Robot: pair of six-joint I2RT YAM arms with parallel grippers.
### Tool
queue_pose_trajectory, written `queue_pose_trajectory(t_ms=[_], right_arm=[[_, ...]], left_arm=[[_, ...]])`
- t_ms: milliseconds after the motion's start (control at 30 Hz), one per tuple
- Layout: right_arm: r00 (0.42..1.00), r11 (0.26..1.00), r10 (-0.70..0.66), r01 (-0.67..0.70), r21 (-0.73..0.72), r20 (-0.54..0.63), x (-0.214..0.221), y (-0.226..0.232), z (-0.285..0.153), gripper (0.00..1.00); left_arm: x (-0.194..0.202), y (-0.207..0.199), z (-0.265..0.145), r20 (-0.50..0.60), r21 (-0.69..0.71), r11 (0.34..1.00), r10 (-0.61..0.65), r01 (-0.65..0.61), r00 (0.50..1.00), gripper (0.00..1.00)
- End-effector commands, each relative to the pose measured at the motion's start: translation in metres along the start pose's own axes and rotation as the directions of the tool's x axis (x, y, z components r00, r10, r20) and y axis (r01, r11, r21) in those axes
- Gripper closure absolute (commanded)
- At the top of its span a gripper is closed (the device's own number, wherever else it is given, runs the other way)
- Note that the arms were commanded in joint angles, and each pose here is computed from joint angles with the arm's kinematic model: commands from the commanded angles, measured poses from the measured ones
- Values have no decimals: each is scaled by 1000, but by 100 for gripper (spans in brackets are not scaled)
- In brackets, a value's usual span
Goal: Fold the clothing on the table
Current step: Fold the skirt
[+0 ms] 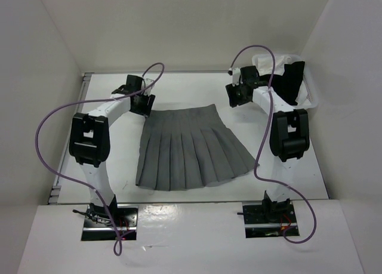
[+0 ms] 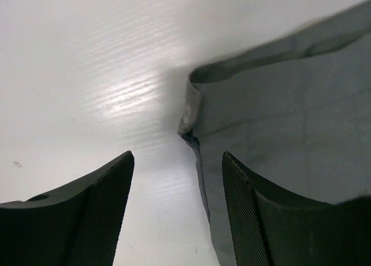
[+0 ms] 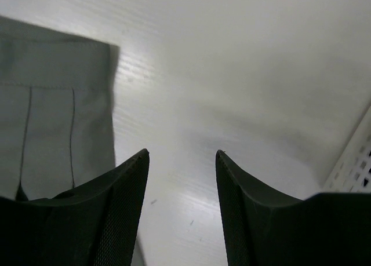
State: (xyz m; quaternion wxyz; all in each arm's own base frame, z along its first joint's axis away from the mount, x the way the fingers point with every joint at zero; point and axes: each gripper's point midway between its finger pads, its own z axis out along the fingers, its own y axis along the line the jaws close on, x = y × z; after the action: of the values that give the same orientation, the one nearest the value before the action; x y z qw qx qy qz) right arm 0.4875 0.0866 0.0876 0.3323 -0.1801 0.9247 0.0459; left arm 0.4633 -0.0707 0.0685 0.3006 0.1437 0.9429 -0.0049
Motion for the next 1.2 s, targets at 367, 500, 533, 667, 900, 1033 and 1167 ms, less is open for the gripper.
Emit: queue_pose_trajectory(t_ms=[367, 500, 533, 667, 900, 1033, 1167], right_arm=[[999, 996, -22, 26, -84, 47, -27, 10, 17, 48], [999, 996, -29, 32, -87, 30, -21, 10, 24, 48], [999, 996, -29, 32, -87, 30, -21, 10, 24, 48], [999, 996, -29, 32, -87, 30, -21, 10, 24, 48], [999, 995, -29, 32, -96, 32, -21, 12, 24, 48], [999, 995, -29, 32, -96, 32, -21, 12, 24, 48], [999, 995, -29, 32, -96, 32, -21, 12, 24, 48]], left_arm=[[-15, -10, 36, 6, 177, 982, -71, 69, 997, 63], [-13, -14, 38, -3, 245, 967, -78, 76, 997, 62], [-13, -10, 38, -2, 248, 965, -88, 86, 996, 59], [-15, -12, 32, 6, 284, 955, -88, 83, 996, 54], [-22, -12, 26, 35, 316, 947, -78, 63, 996, 54], [-20, -23, 26, 29, 378, 924, -74, 57, 997, 54], [-26, -22, 23, 43, 376, 926, -63, 43, 997, 54]])
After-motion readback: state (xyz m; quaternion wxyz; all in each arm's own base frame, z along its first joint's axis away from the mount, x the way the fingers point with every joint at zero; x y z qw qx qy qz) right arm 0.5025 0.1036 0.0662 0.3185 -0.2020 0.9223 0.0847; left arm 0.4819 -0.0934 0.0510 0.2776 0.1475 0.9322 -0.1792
